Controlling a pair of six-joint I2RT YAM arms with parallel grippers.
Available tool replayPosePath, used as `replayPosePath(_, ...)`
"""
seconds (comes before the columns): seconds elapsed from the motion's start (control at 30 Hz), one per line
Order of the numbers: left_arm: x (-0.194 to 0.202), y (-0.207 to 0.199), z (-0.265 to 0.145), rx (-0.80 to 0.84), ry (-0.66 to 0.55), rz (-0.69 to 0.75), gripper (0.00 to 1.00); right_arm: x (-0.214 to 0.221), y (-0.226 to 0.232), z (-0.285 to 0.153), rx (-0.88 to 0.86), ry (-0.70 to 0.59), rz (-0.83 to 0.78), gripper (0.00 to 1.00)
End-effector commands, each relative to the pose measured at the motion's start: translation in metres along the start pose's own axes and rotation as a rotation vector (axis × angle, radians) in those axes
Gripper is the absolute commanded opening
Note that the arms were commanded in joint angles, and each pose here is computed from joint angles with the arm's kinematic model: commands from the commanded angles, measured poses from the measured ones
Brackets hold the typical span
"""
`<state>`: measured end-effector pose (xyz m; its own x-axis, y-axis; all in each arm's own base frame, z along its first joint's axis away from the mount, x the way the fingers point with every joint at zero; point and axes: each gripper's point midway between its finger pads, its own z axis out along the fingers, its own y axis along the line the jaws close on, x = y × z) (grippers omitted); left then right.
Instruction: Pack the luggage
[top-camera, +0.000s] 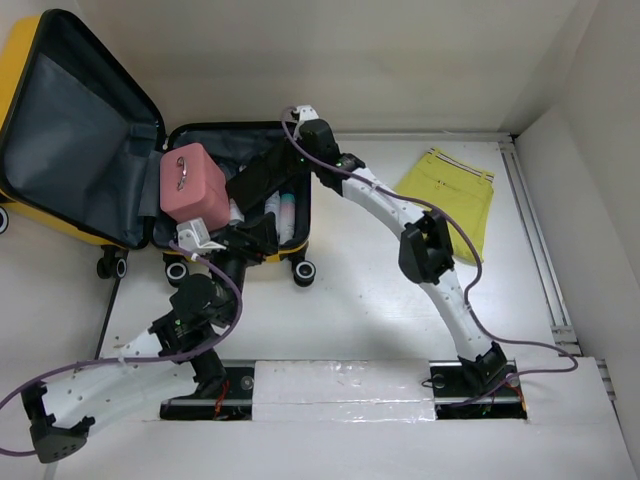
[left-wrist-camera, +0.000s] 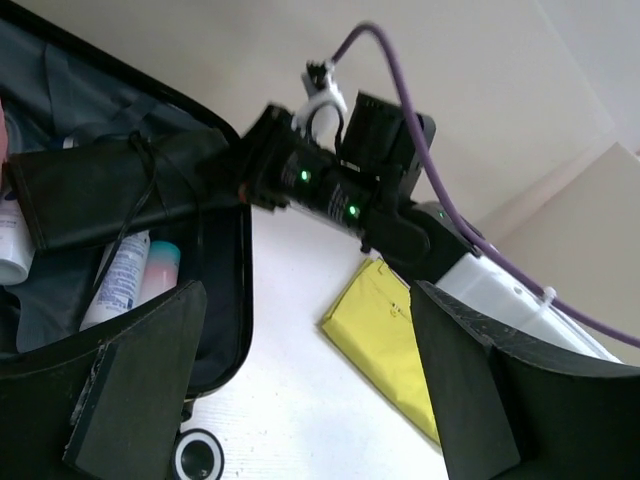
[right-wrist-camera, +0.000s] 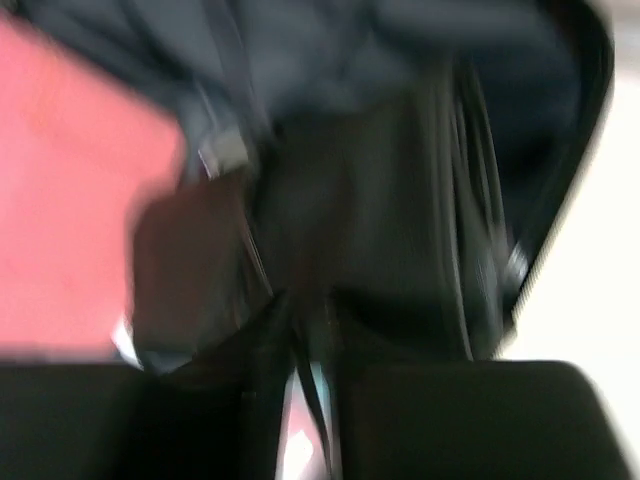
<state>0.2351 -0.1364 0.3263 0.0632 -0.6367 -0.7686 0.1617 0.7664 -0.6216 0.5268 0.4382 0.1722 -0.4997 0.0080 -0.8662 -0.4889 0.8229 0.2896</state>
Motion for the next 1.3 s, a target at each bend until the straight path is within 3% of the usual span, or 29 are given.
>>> replayPosePath(0.0, -0.009, -0.009, 0.003, 0.008, -0.005, -0.021, 0.79, -0.068, 0.016, 0.005, -0.043, -0.213, 0.023, 0.28)
replayPosePath(0.17, 0.003, -0.017, 0.011, 0.003, 0.027, 0.017, 0.81, -0.129, 0.050, -0.037, -0.195, -0.344, 0.039, 0.44)
replayPosePath(0.2, 0.004, -0.018, 0.012, 0.004, 0.026, 0.016, 0.81, -0.119, 0.038, -0.036, -0.163, -0.322, 0.045, 0.48)
replayPosePath(0.27, 0.007, -0.020, 0.014, 0.001, 0.032, 0.024, 0.81, -0.138, 0.039, -0.062, -0.146, -0.359, 0.037, 0.39)
replayPosePath(0.3, 0.003, -0.022, 0.015, 0.003, 0.027, 0.017, 0.81, -0.124, 0.028, -0.059, -0.135, -0.307, 0.038, 0.27)
replayPosePath(0.33, 0.003, -0.022, 0.015, 0.003, 0.027, 0.017, 0.81, -0.117, 0.030, -0.066, -0.146, -0.270, 0.036, 0.09)
replayPosePath(0.4, -0.005, -0.021, 0.013, -0.001, 0.009, 0.001, 0.81, -0.082, 0.034, -0.069, -0.159, -0.174, 0.033, 0.09)
replayPosePath(0.43, -0.005, -0.016, 0.012, -0.016, 0.002, 0.002, 0.81, -0.029, 0.028, -0.061, -0.141, -0.075, 0.034, 0.23)
replayPosePath(0.47, -0.005, -0.012, 0.011, -0.024, -0.003, 0.001, 0.81, -0.044, 0.041, -0.076, -0.163, -0.155, 0.051, 0.35)
replayPosePath(0.57, -0.004, -0.008, 0.008, -0.022, -0.007, -0.016, 0.81, -0.005, 0.043, -0.066, -0.128, -0.114, 0.080, 0.73)
replayPosePath(0.6, -0.008, -0.011, 0.008, -0.020, -0.012, -0.034, 0.81, -0.002, 0.050, -0.062, -0.138, -0.108, 0.104, 0.79)
replayPosePath(0.77, -0.007, -0.017, 0.006, 0.012, 0.017, -0.042, 0.81, -0.002, 0.054, -0.030, -0.137, -0.114, 0.175, 0.88)
replayPosePath(0.8, -0.005, -0.018, 0.004, 0.025, 0.024, -0.053, 0.81, 0.009, 0.051, -0.017, -0.130, -0.097, 0.189, 0.88)
replayPosePath(1.13, 0.011, -0.013, -0.001, 0.043, 0.070, -0.054, 0.81, -0.024, 0.058, 0.018, -0.095, -0.254, 0.312, 0.88)
replayPosePath(1.27, 0.013, -0.011, -0.001, 0.039, 0.076, -0.036, 0.81, -0.011, 0.051, 0.017, -0.023, -0.209, 0.333, 0.89)
